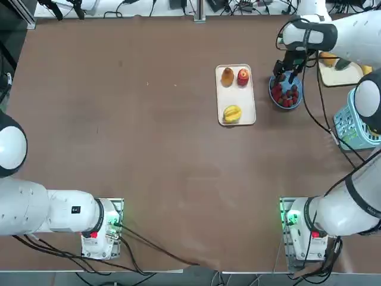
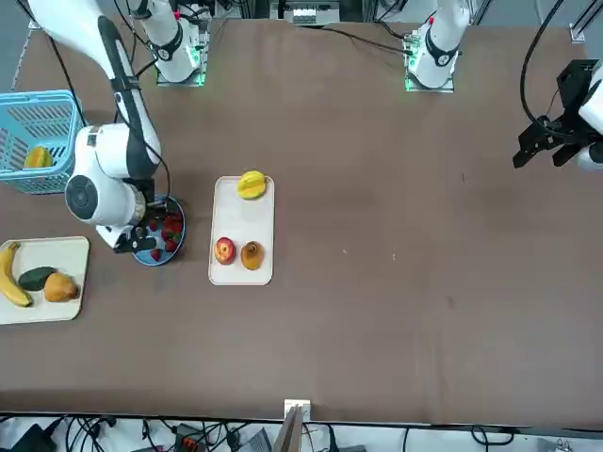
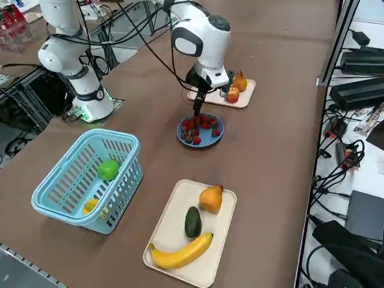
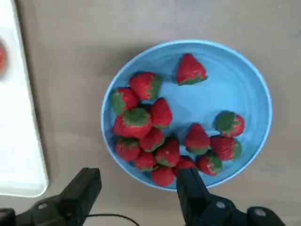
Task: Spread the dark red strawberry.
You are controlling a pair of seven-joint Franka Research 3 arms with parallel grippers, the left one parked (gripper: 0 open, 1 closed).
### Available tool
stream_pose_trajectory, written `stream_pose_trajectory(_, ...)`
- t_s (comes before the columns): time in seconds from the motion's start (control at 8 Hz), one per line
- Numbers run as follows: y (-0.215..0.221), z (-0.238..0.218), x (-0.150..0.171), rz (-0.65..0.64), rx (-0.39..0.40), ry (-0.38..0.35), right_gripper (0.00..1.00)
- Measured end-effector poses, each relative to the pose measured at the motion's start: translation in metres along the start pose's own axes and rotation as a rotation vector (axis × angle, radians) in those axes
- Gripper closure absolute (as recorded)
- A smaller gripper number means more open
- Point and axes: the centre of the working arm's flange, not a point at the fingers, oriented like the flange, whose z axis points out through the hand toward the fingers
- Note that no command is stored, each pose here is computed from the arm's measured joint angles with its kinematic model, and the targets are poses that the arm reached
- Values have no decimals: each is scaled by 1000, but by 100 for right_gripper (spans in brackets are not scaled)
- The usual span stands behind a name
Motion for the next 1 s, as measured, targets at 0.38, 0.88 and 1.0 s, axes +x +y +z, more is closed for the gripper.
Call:
stream_pose_trajectory(0.38, 3, 19, 11, -17, -6, 31, 6)
stream_pose_trajectory(0.88, 1, 29, 14, -22, -9, 34, 12)
stream_pose_trajectory(1.0, 1, 29, 15, -22, -9, 42, 16)
